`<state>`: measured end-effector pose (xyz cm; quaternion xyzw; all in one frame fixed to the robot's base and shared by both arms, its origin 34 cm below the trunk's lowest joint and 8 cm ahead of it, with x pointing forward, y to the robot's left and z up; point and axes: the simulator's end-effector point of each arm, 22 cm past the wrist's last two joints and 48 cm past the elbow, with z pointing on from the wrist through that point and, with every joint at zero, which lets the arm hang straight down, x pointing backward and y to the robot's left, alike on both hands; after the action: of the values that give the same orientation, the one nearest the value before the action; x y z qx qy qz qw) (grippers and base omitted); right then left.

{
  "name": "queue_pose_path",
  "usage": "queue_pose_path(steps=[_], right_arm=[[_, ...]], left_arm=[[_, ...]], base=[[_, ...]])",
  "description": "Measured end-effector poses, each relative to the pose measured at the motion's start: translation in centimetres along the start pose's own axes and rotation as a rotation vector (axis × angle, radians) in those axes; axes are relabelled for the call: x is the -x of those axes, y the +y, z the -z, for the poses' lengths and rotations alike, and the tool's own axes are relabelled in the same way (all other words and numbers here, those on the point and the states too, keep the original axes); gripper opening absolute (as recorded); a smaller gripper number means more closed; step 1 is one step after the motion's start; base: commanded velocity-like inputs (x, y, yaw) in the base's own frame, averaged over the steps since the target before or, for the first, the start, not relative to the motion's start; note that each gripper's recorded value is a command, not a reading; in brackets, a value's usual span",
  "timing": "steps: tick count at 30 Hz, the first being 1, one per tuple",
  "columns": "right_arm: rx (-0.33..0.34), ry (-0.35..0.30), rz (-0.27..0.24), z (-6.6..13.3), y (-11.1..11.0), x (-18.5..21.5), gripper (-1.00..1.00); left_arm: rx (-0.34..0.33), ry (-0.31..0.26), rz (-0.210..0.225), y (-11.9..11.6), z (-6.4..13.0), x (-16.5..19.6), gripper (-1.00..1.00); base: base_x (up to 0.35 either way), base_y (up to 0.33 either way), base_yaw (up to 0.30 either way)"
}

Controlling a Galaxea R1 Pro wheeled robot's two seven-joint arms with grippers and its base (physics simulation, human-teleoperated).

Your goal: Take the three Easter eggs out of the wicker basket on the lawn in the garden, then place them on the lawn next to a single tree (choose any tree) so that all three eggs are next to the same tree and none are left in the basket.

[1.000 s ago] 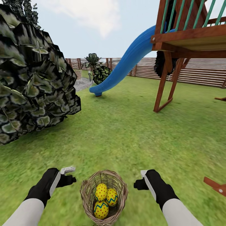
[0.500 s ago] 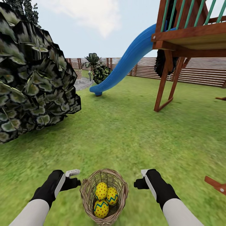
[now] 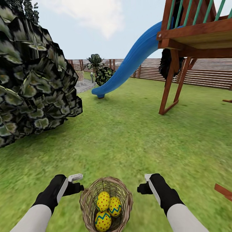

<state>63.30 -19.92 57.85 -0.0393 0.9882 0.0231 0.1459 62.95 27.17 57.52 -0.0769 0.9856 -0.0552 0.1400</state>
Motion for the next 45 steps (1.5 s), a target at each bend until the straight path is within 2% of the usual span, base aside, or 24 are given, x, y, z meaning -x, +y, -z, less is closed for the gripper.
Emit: queue_pose_path(steps=[12,14,17,20,22,26,29,35,41,45], right_arm=[[-0.001,-0.016,-0.005,-1.8,-0.5,-0.3,1.0],[0.017,-0.04,-0.01,-1.6,-0.2,0.5,1.0],[0.088,-0.098,-0.028,-0.8,0.9,2.4,1.0],[0.113,-0.163,-0.076,0.4,-0.9,4.5,1.0],[0.113,-0.177,-0.109,0.4,-1.9,4.8,1.0],[0.123,-0.173,-0.133,-0.3,-2.2,4.3,1.0],[0.123,-0.167,-0.134,-0.9,-2.2,3.8,1.0],[0.124,-0.161,-0.135,-2.1,-2.1,3.0,1.0],[0.127,-0.162,-0.132,-3.2,-1.8,2.4,1.0],[0.127,-0.161,-0.131,-3.2,-1.7,2.3,1.0]], left_arm=[[-0.014,0.002,-0.003,-0.8,-2.2,-1.0,1.0],[-0.014,0.001,-0.003,-0.7,-2.6,-1.1,1.0],[-0.013,-0.001,-0.005,-0.6,-3.1,-1.3,1.0],[0.01,-0.01,-0.005,-0.1,-3.4,-1.0,1.0],[0.042,-0.016,-0.005,0.6,-3.6,-0.8,1.0],[0.1,-0.016,-0.006,1.9,-4.1,-1.0,1.0],[0.113,-0.008,-0.019,2.1,-4.8,-1.5,1.0],[0.126,-0.003,-0.067,1.7,-5.9,-2.1,1.0],[0.127,-0.007,-0.075,1.8,-6.8,-2.4,1.0],[0.124,-0.015,-0.078,1.7,-6.7,-2.2,1.0]], base=[[0.002,0.0,0.0],[0.0,0.0,0.0],[0.0,0.0,0.0],[0.0,0.0,0.0],[0.0,0.0,0.0],[0.0,0.0,0.0],[0.0,0.0,0.0],[0.0,0.0,-0.098],[0.0,0.0,-0.149],[0.0,0.0,-0.019]])
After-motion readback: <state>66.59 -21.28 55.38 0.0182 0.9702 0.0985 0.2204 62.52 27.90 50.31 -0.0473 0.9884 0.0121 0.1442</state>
